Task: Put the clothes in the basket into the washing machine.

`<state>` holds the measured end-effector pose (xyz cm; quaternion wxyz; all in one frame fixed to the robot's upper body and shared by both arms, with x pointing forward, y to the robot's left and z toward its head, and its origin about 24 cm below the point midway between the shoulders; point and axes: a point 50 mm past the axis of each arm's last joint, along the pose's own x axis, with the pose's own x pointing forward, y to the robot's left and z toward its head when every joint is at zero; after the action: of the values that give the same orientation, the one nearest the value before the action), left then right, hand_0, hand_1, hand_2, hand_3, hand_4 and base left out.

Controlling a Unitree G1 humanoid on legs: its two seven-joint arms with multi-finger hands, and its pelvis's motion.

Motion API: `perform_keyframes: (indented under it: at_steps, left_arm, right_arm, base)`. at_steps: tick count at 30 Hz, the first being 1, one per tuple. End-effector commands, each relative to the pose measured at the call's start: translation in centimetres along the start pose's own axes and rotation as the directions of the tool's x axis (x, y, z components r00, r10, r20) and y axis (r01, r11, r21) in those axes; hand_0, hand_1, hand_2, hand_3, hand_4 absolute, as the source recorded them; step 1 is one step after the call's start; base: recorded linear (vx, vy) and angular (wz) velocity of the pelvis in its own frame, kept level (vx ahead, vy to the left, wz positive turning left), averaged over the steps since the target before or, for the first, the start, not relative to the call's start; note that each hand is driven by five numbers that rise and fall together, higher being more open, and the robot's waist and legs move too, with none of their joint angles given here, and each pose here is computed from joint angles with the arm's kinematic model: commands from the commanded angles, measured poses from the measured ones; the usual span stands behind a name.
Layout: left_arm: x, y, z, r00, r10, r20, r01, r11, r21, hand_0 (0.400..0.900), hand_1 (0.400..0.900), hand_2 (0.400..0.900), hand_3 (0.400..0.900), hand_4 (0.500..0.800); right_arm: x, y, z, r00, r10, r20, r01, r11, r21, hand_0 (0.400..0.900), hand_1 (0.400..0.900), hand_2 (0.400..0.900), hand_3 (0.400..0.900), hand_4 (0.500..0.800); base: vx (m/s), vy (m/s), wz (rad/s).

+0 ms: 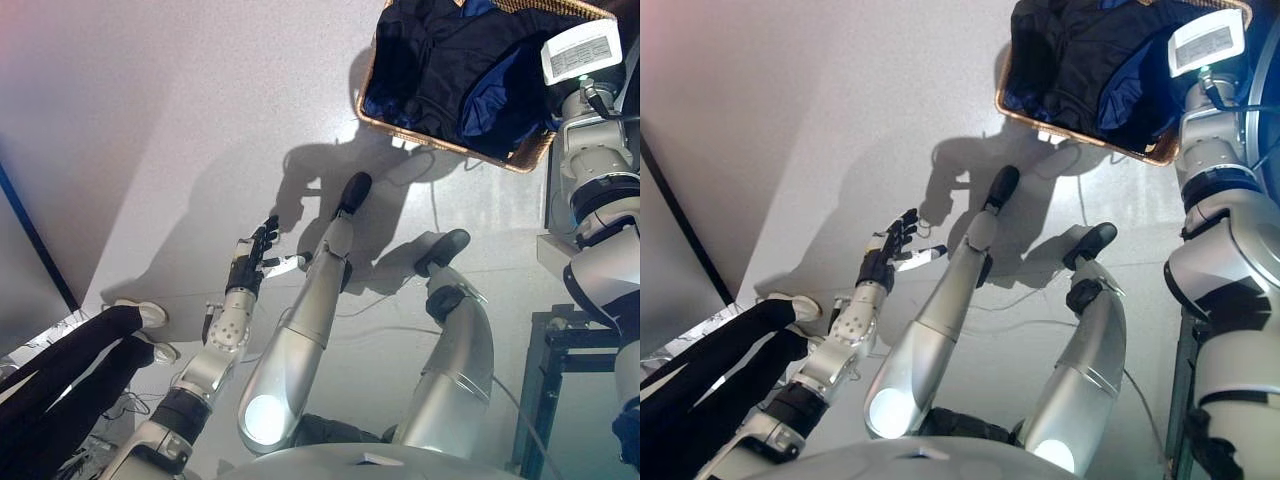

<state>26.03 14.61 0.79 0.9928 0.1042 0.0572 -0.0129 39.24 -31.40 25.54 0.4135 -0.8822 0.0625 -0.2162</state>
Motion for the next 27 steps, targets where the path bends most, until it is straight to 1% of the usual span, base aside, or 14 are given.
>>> perform_keyframes:
  at_steps: [1,8,16,22,23,24,27]
  left_arm:
    - [-1.3,-0.3,0.1,0.999,0.01,0.038,-0.009,1.0,-0.028,0.9,0.9,0.9,0.9,0.8]
    - [-0.8,0.0,0.6,0.998,0.031,0.055,-0.029,0.999,-0.03,0.9,0.9,0.9,0.9,0.8]
    - [-0.3,0.7,1.7,0.993,0.071,0.094,-0.068,0.997,-0.026,0.9,0.9,0.9,0.9,0.8]
    - [-0.2,1.1,2.2,0.989,0.097,0.11,-0.094,0.995,-0.036,0.9,0.9,0.9,0.9,0.8]
    - [-0.2,1.1,2.3,0.989,0.099,0.111,-0.096,0.995,-0.037,0.9,0.9,0.9,0.9,0.8]
    - [-0.2,1.3,2.3,0.988,0.106,0.111,-0.102,0.994,-0.036,0.9,0.9,0.9,0.9,0.8]
    - [-0.1,1.6,2.4,0.986,0.121,0.118,-0.118,0.993,-0.029,0.9,0.9,0.9,0.9,0.8]
  right_arm:
    - [-0.3,0.1,-8.2,0.974,-0.009,-0.225,-0.029,0.986,-0.162,0.9,0.9,0.9,0.9,0.8]
    - [-0.3,0.5,-7.9,0.973,0.02,-0.228,-0.049,0.992,-0.12,0.9,0.9,0.9,0.9,0.8]
    - [0.3,-0.9,-6.1,0.982,0.007,-0.187,-0.025,0.995,-0.092,0.9,0.9,0.9,0.9,0.8]
    - [0.7,-1.8,-4.0,0.986,0.013,-0.167,-0.018,0.999,-0.029,0.9,0.9,0.9,0.9,0.8]
    - [0.8,-2.0,-3.7,0.987,0.009,-0.163,-0.013,1.0,-0.028,0.629,0.629,0.629,0.629,0.638]
    - [0.8,-2.1,-3.5,0.987,0.001,-0.16,-0.007,0.999,-0.039,0.4,0.4,0.4,0.4,0.5]
    - [0.9,-2.9,-2.9,0.989,-0.039,-0.145,0.028,0.997,-0.076,0.4,0.4,0.4,0.4,0.5]
  base:
    - [0.001,0.003,-0.04]
    - [-0.002,-0.006,-0.06]
    - [-0.008,-0.004,-0.04]
    - [-0.004,-0.001,-0.01]
    - [0.0,0.0,0.0]
    - [0.0,0.0,0.0]
    - [-0.009,-0.002,-0.05]
